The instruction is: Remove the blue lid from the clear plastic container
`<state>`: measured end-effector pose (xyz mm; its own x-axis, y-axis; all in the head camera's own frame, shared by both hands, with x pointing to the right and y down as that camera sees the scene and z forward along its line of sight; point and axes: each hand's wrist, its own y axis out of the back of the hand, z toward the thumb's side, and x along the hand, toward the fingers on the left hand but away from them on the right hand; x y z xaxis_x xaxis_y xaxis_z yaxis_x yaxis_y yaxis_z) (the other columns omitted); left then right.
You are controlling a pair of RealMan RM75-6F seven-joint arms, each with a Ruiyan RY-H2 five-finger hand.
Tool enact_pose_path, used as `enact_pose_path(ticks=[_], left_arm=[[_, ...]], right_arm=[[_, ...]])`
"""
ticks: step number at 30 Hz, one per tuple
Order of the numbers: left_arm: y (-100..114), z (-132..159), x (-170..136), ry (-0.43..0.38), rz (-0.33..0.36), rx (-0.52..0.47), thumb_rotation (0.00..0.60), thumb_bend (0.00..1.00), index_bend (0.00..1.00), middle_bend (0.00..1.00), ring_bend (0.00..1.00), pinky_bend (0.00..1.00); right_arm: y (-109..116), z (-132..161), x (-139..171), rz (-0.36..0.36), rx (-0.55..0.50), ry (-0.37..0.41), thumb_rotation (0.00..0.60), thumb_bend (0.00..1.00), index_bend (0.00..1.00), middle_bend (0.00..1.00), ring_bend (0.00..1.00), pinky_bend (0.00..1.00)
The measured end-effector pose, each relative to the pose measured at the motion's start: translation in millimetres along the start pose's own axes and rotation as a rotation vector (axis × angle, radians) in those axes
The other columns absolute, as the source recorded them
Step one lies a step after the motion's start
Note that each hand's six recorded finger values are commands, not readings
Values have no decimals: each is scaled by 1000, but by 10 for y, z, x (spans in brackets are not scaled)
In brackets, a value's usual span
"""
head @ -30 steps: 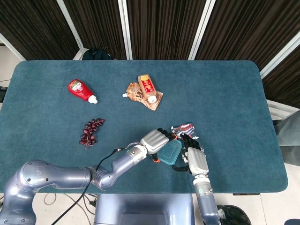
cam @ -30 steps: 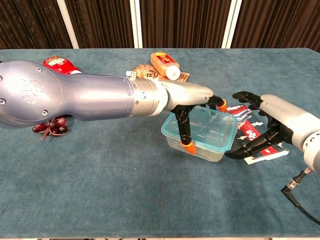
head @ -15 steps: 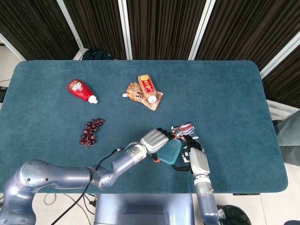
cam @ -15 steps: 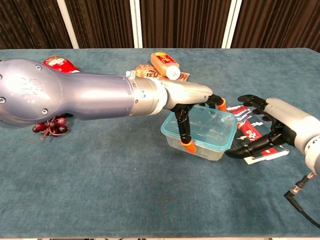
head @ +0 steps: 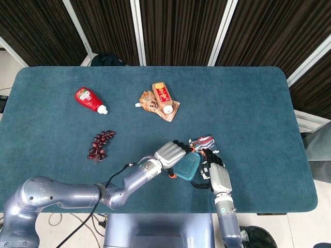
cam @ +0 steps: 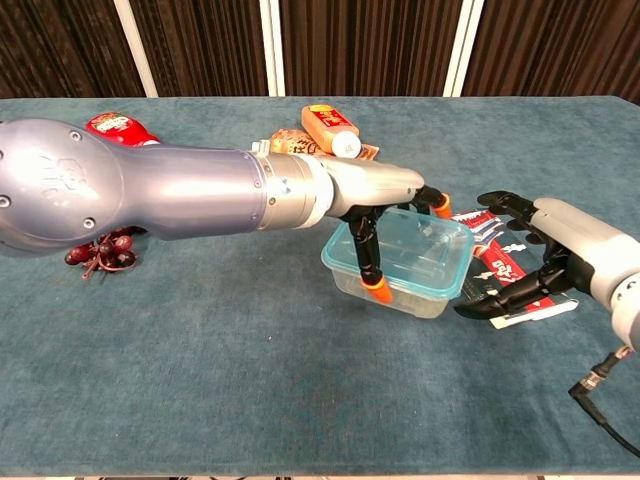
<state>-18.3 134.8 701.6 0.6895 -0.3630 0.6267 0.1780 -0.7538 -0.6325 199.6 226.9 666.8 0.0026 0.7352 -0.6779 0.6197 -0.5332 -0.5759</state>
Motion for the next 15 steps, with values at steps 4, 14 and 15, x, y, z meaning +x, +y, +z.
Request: enact_pose_path(ticks=[4, 14, 15], left_arm=[[-10, 26, 3, -6, -3, 0, 600, 0, 201, 224, 230, 428], [-31, 56, 22, -10, -7, 3, 600, 0, 203, 225, 230, 428], [-34, 62, 25, -10, -8, 4, 600, 0, 203, 225, 230, 428]], right_arm=[[-2, 11, -8, 1, -9, -1, 600, 166, 0, 0, 0, 0], [-2, 45, -13, 3, -69, -10, 600, 166, 0, 0, 0, 0], [-1, 47, -13, 4, -76, -12, 600, 166, 0, 0, 0, 0]])
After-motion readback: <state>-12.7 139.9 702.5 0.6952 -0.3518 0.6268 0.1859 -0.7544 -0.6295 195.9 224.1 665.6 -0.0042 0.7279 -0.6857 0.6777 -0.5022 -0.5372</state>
